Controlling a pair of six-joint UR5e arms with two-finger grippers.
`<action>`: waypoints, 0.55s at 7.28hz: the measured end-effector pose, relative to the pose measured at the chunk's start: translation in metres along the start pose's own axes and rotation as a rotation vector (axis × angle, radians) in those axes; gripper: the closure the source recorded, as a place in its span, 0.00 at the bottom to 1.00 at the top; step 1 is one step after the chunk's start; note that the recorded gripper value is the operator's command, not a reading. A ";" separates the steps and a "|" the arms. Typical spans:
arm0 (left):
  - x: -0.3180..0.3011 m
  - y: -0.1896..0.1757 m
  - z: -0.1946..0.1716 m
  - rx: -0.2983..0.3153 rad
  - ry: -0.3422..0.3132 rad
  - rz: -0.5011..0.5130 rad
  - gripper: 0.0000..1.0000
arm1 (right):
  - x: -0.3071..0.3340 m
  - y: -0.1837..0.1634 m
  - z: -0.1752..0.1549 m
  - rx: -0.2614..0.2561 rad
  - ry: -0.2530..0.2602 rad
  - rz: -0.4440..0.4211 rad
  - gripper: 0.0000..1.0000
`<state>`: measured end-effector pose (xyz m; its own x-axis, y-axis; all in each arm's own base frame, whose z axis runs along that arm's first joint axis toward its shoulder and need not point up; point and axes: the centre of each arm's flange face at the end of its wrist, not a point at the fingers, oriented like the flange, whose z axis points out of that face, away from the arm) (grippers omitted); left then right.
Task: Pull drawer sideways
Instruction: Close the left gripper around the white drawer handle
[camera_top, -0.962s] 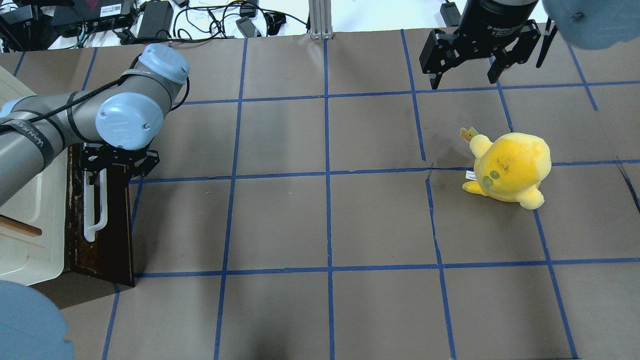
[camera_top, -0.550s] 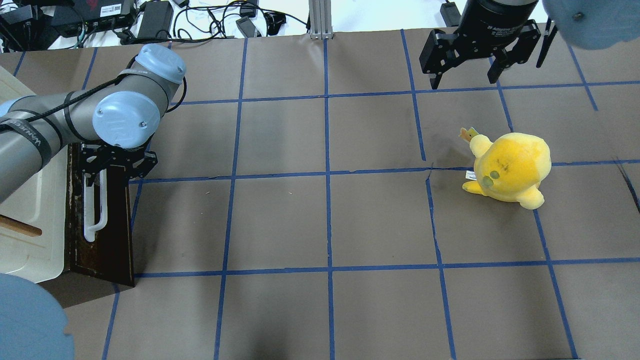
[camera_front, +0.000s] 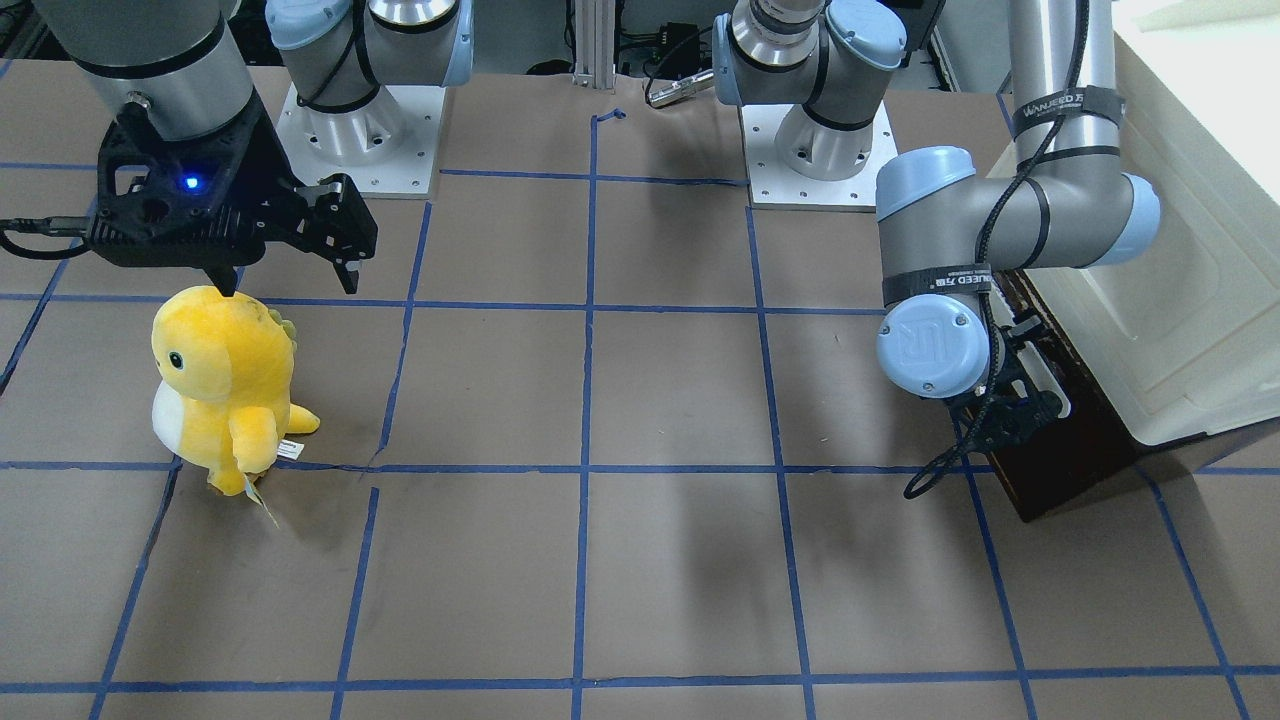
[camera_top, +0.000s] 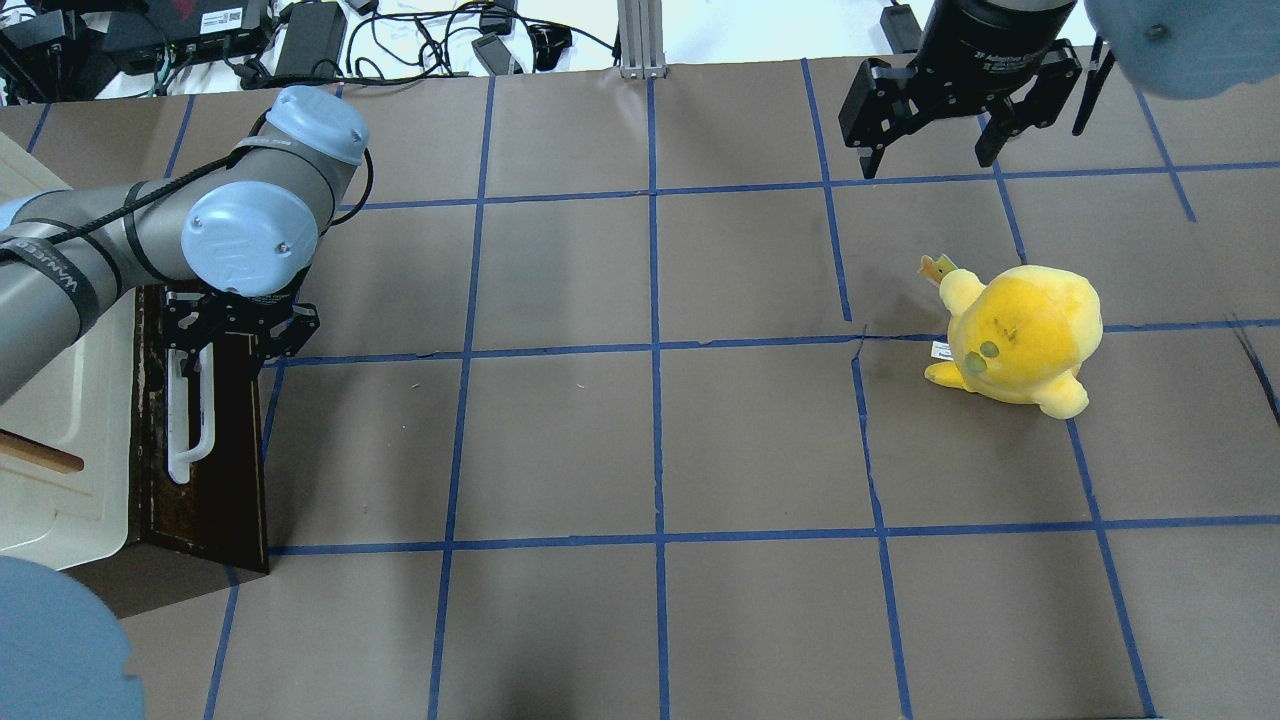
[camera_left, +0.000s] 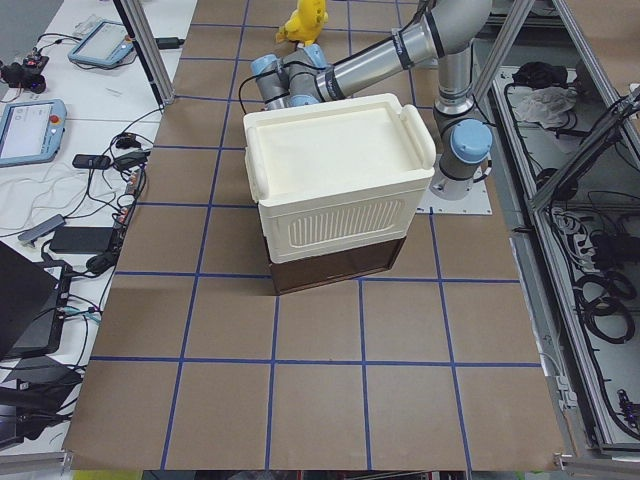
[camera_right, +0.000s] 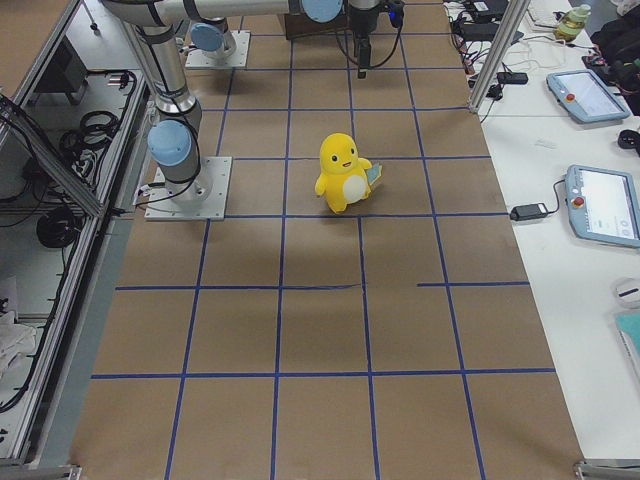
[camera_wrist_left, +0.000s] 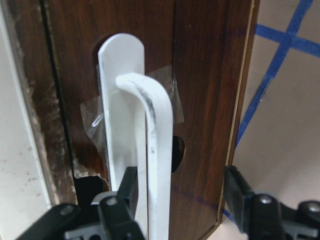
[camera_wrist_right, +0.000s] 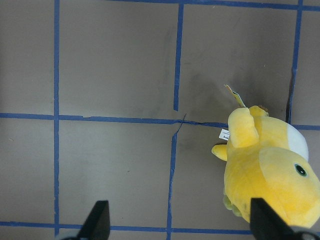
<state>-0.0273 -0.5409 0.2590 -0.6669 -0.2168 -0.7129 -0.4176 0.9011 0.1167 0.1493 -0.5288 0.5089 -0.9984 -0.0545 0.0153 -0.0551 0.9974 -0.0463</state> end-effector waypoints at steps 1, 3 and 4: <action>-0.001 0.001 0.000 -0.002 -0.001 0.002 0.43 | 0.000 0.000 0.000 0.000 0.000 0.000 0.00; -0.001 0.001 0.001 -0.007 -0.003 0.005 0.46 | 0.000 0.000 0.000 0.000 0.000 -0.001 0.00; 0.000 0.001 0.002 -0.009 -0.003 0.006 0.47 | 0.000 0.000 0.000 0.000 0.000 0.000 0.00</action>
<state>-0.0261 -0.5387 0.2579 -0.6674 -0.2102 -0.7144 -0.4191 0.8990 0.1270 0.1493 -0.5288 0.5089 -0.9984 -0.0549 0.0151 -0.0555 0.9974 -0.0463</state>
